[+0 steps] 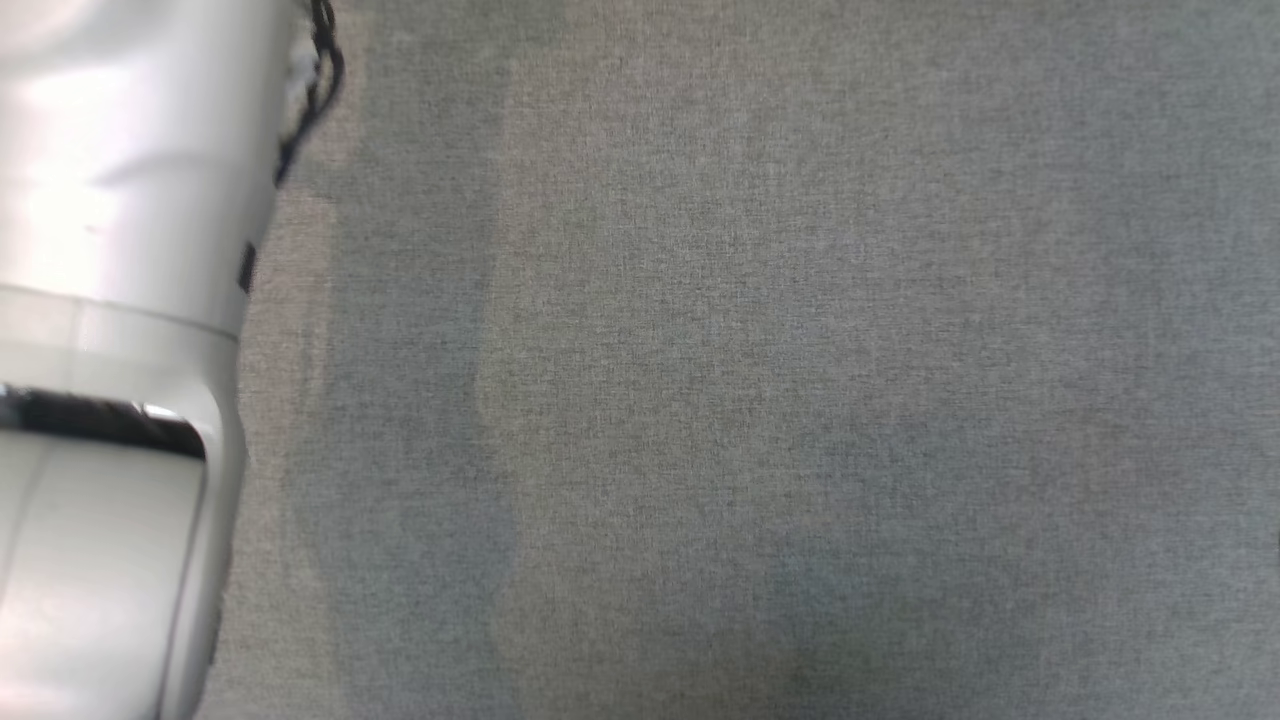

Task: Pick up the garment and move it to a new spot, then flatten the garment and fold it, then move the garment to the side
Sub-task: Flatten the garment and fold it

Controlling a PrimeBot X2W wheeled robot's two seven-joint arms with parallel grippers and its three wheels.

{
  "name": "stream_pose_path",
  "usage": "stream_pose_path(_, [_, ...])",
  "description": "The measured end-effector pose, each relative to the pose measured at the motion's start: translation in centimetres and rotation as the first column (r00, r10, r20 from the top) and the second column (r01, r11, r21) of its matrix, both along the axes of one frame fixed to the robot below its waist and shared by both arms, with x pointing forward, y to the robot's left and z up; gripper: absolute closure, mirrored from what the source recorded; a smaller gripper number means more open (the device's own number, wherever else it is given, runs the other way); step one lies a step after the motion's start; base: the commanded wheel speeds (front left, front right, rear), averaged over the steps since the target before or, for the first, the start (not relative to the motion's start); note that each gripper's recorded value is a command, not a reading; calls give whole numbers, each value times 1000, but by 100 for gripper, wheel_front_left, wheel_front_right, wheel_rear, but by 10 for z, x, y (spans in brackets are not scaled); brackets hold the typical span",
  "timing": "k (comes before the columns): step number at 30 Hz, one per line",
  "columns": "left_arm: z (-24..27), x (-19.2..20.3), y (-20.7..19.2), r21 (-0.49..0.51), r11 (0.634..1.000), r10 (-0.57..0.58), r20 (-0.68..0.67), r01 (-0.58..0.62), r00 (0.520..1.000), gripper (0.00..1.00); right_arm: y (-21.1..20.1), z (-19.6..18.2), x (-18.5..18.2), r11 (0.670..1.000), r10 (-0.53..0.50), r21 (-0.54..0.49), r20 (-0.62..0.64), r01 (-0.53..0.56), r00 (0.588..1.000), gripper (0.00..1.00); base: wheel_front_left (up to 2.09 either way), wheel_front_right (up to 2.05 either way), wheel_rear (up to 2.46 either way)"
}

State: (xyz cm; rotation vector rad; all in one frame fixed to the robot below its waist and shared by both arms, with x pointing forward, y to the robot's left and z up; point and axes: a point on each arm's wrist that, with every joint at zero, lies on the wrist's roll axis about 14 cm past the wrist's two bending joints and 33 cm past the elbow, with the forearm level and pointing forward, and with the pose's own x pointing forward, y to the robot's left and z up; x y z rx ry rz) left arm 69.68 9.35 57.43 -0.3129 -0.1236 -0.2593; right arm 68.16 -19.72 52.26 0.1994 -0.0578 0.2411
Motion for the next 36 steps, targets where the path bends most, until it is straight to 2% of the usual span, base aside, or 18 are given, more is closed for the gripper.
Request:
stream_pose_path(3, [-26, -20, 5, 2, 1000, 4, -64, -4, 998, 100, 8, -19, -22, 999, 40, -2, -65, -40, 997, 100, 0, 0, 0])
stream_pose_path(5, [-39, -33, 16, -53, 998, 25, -106, -31, 994, 100, 14, -31, -39, 998, 67, 1, -112, -67, 992, 100, 0, 0, 0])
stream_pose_path(7, [-58, -52, 25, -88, 995, 37, -164, -52, 986, 100, 18, -49, -60, 993, 100, -47, -178, -110, 979, 100, 0, 0, 0])
stream_pose_path(12, [-90, -100, 29, 33, 999, 3, -248, 5, 969, 100, 8, -64, -98, 987, 103, -86, -291, -134, 951, 100, 0, 0, 0])
stream_pose_path(16, [-101, -140, 31, 59, 997, -33, -295, 53, 955, 100, 5, -68, -126, 983, 111, -100, -355, -156, 928, 100, 0, 0, 0])
stream_pose_path(20, [-106, -176, 44, 138, 985, -51, -326, 101, 944, 100, 5, -65, -148, 973, 125, -133, -396, -191, 910, 100, 0, 0, 0])
stream_pose_path(27, [-114, -239, 51, 161, 971, -103, -388, 178, 916, 100, 6, -59, -184, 964, 138, -143, -446, -223, 885, 100, 0, 0, 0])
stream_pose_path(36, [-110, -303, 50, 146, 954, -178, -429, 263, 886, 100, -8, -62, -238, 954, 133, -154, -552, -257, 823, 100, 0, 0, 0])
